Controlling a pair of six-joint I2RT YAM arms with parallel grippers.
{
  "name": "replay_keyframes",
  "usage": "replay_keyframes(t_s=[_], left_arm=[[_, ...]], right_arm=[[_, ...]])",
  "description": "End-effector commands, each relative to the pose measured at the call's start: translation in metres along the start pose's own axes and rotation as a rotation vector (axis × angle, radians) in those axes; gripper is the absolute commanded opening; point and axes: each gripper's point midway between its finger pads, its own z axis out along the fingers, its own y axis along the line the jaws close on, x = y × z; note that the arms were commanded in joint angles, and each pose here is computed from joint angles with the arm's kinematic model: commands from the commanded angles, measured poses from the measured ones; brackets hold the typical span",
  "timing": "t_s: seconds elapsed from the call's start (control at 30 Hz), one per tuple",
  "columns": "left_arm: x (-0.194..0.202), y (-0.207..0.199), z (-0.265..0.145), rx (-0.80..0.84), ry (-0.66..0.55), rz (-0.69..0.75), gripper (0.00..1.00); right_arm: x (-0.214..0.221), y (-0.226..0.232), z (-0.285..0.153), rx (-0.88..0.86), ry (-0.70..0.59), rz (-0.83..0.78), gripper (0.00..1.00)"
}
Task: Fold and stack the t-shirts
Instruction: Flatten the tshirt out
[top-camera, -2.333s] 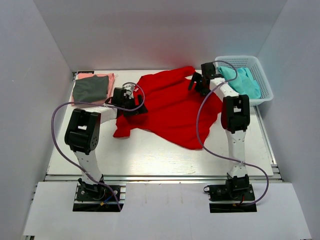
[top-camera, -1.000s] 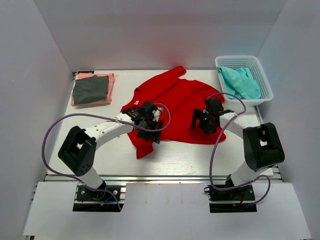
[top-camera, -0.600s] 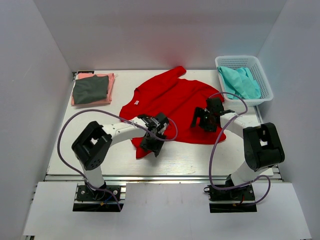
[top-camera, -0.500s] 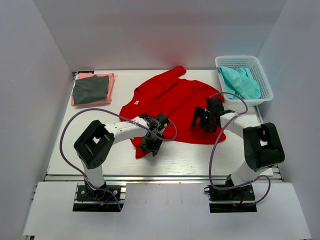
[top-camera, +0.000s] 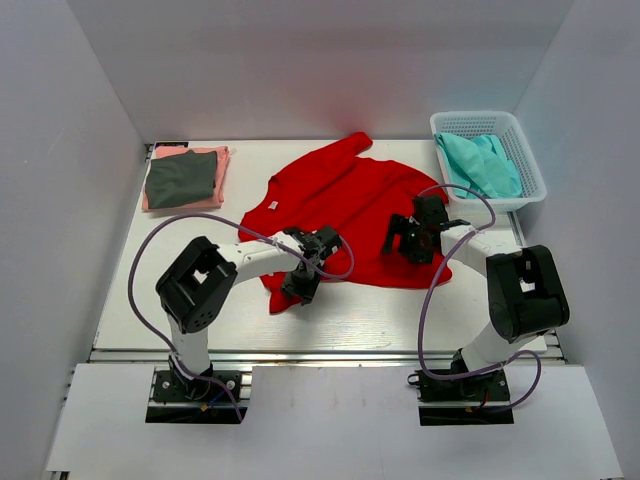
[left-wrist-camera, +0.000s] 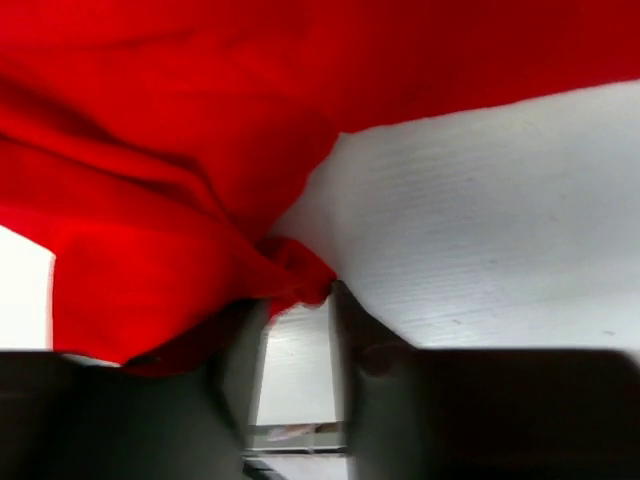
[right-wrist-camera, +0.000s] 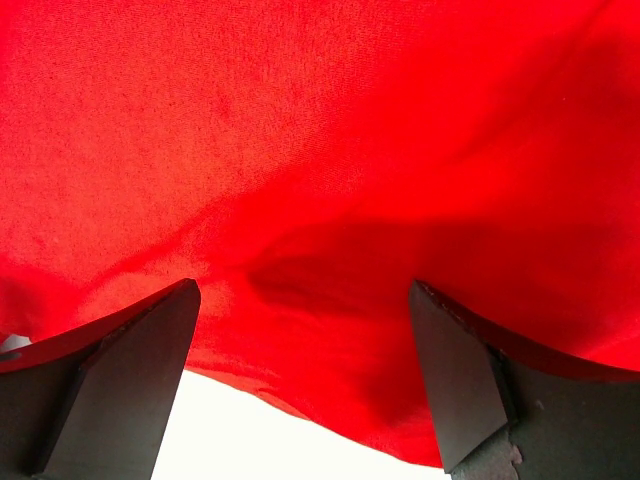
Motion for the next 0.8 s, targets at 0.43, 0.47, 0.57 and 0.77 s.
replay_keyframes(t_s=[0.43,0.47,0.57,0.77], left_arm=[[-0.042,0.000,-0.087,0.226,-0.368,-0.055,0.00],[-0.042,0.005,-0.093,0.232,-0.387,-0.081,0.00],[-0.026,0.031,-0.097,0.177,-0.390,-0.178,0.00],[0.033,0.070,-0.067,0.024,-0.196,-0.433,0.00]], right_arm=[[-0.001,-0.004,0.005,-0.001,-0.004,-0.012,0.90],[-0.002,-0.004,0.006,-0.001,-0.006,-0.015,0.90],[-0.002,-0.005,0.005,0.000,-0.005,-0.008,0.90],[-0.003,-0.003,0.001,-0.003,-0.009,-0.013,0.90]])
